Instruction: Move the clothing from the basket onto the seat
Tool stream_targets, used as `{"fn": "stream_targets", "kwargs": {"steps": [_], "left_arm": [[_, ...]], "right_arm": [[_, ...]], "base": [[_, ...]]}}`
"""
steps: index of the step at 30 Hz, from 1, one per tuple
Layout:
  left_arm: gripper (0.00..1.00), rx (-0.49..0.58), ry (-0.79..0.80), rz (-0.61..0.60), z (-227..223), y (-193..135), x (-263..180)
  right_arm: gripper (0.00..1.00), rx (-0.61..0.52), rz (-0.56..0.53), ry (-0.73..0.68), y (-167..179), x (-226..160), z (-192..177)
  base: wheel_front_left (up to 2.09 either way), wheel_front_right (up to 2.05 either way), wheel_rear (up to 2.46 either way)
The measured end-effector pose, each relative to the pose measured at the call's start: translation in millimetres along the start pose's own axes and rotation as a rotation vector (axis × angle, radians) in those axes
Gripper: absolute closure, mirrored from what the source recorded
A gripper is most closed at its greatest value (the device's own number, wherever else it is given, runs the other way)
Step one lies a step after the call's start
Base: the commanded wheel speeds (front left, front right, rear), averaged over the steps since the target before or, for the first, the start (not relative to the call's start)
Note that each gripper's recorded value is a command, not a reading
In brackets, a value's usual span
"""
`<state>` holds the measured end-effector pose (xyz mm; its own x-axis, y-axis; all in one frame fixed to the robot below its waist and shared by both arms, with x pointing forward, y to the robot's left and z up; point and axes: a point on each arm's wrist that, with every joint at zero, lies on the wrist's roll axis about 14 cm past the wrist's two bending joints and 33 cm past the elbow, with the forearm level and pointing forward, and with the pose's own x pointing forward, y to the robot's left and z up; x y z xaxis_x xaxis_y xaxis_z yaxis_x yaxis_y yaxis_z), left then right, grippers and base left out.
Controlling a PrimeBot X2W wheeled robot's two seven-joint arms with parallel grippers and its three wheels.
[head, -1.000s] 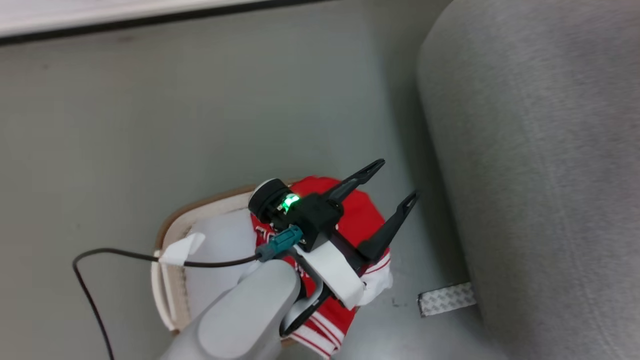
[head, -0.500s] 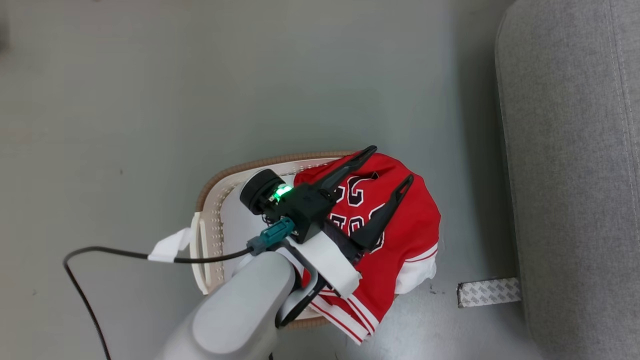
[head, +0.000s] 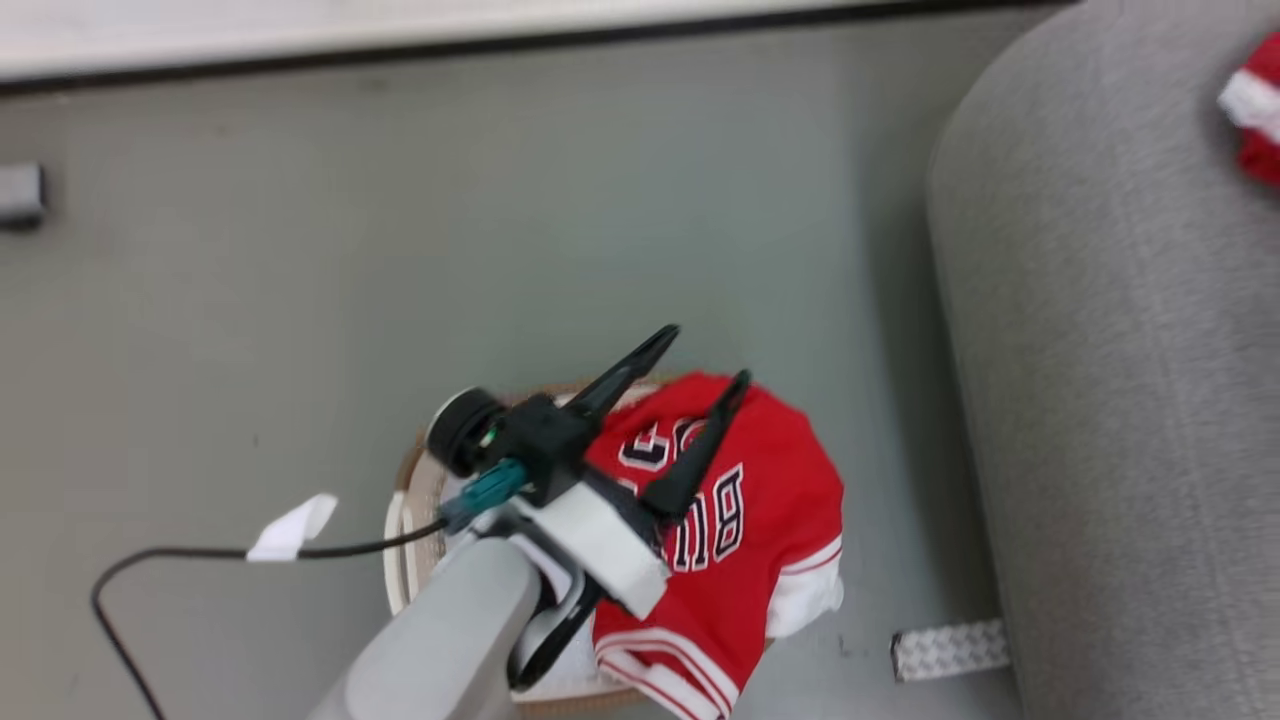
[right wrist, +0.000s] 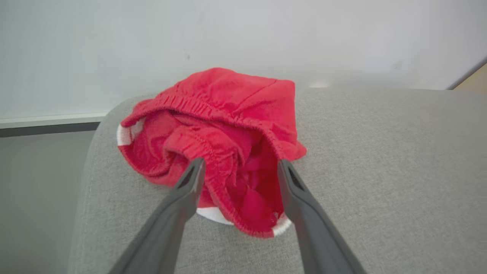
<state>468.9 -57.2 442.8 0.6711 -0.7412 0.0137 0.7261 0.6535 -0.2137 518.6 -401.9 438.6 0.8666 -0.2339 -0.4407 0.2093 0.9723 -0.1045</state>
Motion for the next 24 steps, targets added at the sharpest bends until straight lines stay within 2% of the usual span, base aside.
{"fn": "stream_targets", "kwargs": {"steps": [4,9,16,24], "left_arm": [[0.0,0.016,-0.039,0.046,24.5,-0.9,-14.1],[0.0,0.058,-0.133,0.129,70.6,2.1,-36.7],[0.0,0.115,-0.248,0.275,121.0,13.0,-84.9],[0.0,0.131,-0.327,0.468,143.7,31.8,-150.7]], "right_arm": [[0.0,0.022,0.041,-0.106,2.2,-28.7,32.6],[0.0,0.029,0.121,-0.318,12.5,-75.1,88.9],[0.0,0.058,0.263,-0.59,44.9,-143.8,147.2],[0.0,0.169,0.401,-0.734,87.3,-195.6,154.0]], "base": [[0.0,0.0,0.0],[0.0,0.0,0.0],[0.0,0.0,0.0],[0.0,0.0,0.0]]}}
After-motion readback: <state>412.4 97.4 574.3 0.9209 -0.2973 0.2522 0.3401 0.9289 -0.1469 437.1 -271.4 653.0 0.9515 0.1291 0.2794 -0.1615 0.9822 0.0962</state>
